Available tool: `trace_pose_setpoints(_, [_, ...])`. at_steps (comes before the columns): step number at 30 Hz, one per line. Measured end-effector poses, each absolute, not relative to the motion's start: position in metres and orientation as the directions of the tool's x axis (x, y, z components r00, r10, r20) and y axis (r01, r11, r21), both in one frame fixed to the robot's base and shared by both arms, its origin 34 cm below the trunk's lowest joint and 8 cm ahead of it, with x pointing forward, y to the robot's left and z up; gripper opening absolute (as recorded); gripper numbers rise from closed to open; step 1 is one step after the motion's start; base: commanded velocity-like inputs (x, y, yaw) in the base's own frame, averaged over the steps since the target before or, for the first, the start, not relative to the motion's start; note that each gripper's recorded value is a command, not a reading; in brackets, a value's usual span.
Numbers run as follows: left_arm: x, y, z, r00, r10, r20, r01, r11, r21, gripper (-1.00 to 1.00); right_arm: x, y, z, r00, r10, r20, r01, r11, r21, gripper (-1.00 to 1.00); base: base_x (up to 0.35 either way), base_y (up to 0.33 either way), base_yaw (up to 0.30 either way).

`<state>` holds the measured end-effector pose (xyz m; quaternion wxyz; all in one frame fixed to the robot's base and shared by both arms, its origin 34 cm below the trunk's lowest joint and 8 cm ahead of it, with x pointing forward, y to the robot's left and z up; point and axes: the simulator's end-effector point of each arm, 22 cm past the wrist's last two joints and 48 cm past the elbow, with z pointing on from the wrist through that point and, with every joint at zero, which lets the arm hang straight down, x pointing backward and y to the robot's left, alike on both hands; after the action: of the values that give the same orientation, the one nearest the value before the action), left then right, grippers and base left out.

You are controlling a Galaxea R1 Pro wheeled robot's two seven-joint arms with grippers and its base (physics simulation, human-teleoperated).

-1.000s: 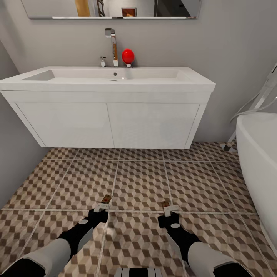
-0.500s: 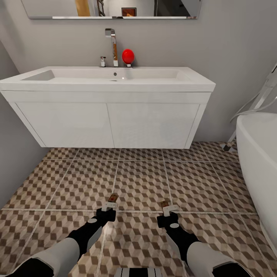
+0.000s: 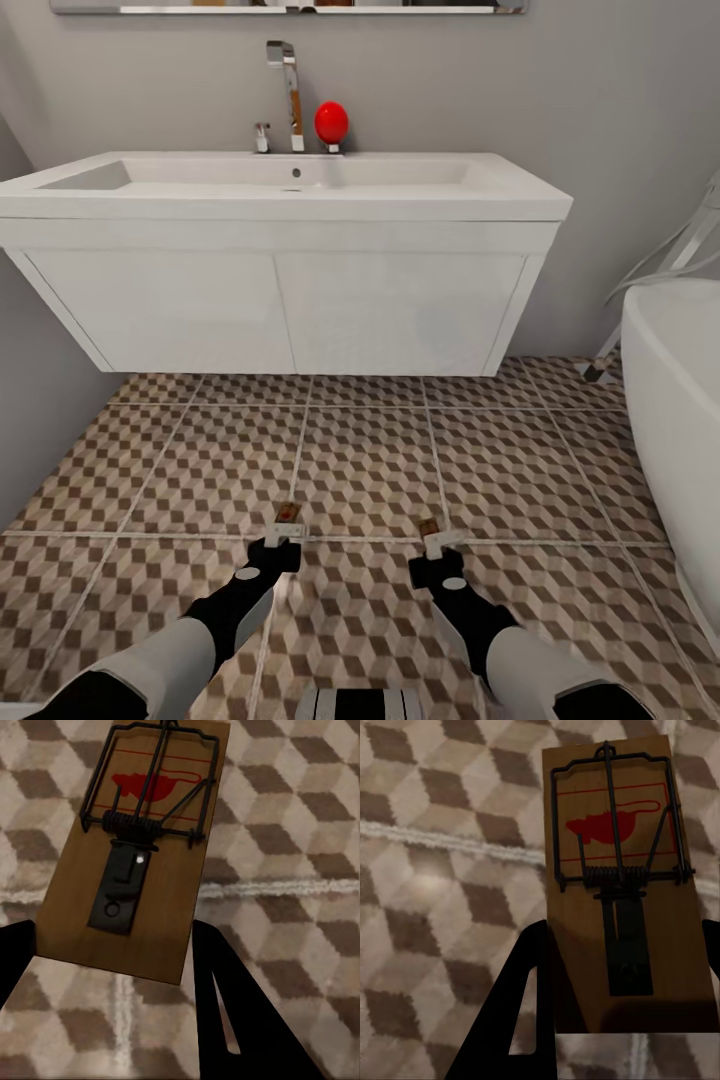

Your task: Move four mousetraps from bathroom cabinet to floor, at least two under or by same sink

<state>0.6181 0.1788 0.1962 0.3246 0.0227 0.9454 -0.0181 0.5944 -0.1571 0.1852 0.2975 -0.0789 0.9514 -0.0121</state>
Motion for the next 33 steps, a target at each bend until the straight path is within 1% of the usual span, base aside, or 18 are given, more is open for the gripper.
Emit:
trace_pose_setpoints(5, [0.6117, 0.1795, 0.1847, -0.801, 0.032, -0.598, 0.055, 0.998, -0.020, -1.00, 0.5886, -0.1545, 0.1750, -0.821, -0.157, -0.549, -0.146, 0.987, -0.064, -1.00, 0.000, 0.000, 0.000])
trace_pose_setpoints(33, [0.6134, 0.1800, 0.1858, -0.795, 0.044, -0.605, 0.066, 0.998, -0.015, -1.00, 0.5909, -0.1535, 0.1766, -0.815, -0.155, -0.558, -0.145, 0.987, -0.062, -1.00, 0.000, 0.000, 0.000])
